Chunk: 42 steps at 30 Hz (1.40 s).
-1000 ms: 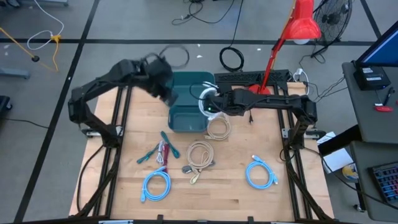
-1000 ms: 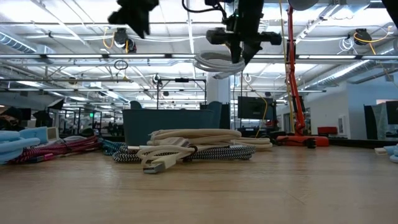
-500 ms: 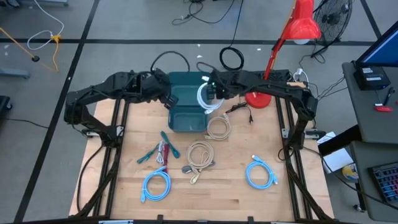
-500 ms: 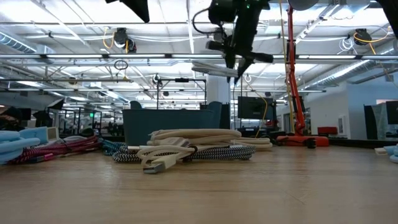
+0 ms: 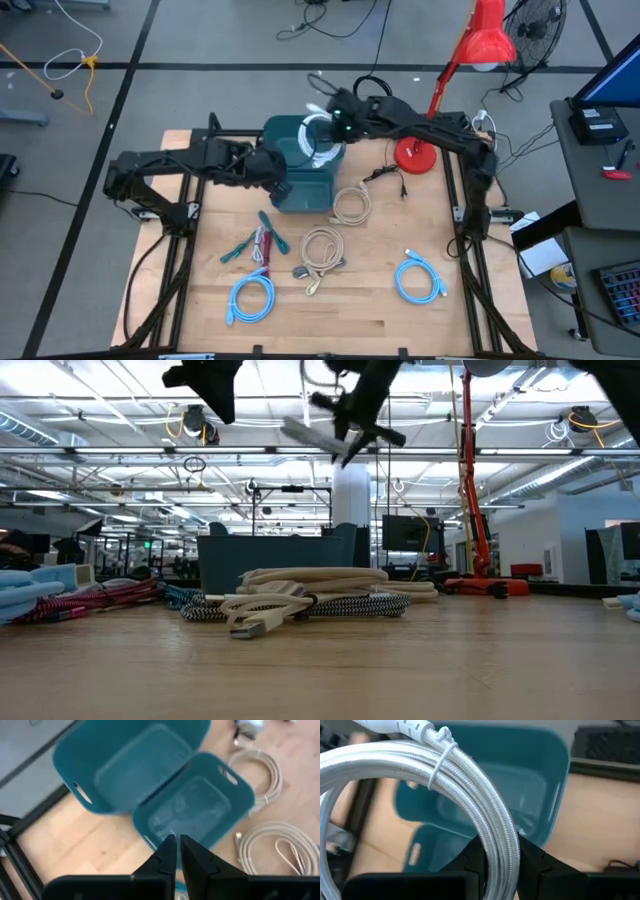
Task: Pick & Place USB Port
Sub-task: Put the white HDMI cable into the top blue bin
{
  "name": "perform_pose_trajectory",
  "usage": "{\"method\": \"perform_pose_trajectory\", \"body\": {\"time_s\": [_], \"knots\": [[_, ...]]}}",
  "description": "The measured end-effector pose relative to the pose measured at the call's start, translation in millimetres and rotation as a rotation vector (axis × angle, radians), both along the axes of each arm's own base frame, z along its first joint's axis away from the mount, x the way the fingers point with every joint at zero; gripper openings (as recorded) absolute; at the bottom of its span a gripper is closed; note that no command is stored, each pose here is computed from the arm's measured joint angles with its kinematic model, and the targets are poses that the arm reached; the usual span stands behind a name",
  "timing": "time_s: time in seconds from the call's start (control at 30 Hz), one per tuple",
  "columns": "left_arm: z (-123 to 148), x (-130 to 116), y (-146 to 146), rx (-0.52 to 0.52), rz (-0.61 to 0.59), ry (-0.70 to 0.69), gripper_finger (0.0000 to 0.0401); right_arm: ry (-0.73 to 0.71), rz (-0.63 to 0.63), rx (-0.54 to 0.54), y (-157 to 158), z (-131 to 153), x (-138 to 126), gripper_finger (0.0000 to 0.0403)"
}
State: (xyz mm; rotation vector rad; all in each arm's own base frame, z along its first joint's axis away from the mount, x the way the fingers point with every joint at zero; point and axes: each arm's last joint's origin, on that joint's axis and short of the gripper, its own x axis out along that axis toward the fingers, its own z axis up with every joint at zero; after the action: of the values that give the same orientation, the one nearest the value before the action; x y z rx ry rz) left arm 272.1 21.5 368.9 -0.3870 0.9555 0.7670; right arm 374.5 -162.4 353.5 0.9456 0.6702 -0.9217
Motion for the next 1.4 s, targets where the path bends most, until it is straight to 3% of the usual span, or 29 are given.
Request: {"method": "perform_pose_trajectory", "body": {"time_s": [0.17, 0.3, 0.47, 0.7, 1.4], "knots": [[7.5, -11.8, -13.6, -0.006, -0.016, -0.017, 0.0003, 0.058, 0.019, 0.005, -12.7, -20.7, 28.9, 0.0054], [19.9, -31.2, -22.4, 0.002, 0.014, -0.067, 0.0016, 0.083, 0.008, 0.016, -23.3, -43.0, 43.6, 0.0054], [36.4, -62.5, -33.0, 0.023, 0.056, -0.141, 0.0014, 0.106, -0.031, 0.028, -38.1, -63.2, 49.0, 0.0054], [49.2, -92.0, -43.3, 0.054, 0.094, -0.237, 0.0012, 0.096, -0.097, -0.041, -51.8, -61.0, 45.6, 0.0054], [50.2, -94.4, -51.8, 0.072, 0.059, -0.252, 0.0005, 0.233, -0.098, 0.000, -40.7, -99.1, 43.4, 0.0054]]}}
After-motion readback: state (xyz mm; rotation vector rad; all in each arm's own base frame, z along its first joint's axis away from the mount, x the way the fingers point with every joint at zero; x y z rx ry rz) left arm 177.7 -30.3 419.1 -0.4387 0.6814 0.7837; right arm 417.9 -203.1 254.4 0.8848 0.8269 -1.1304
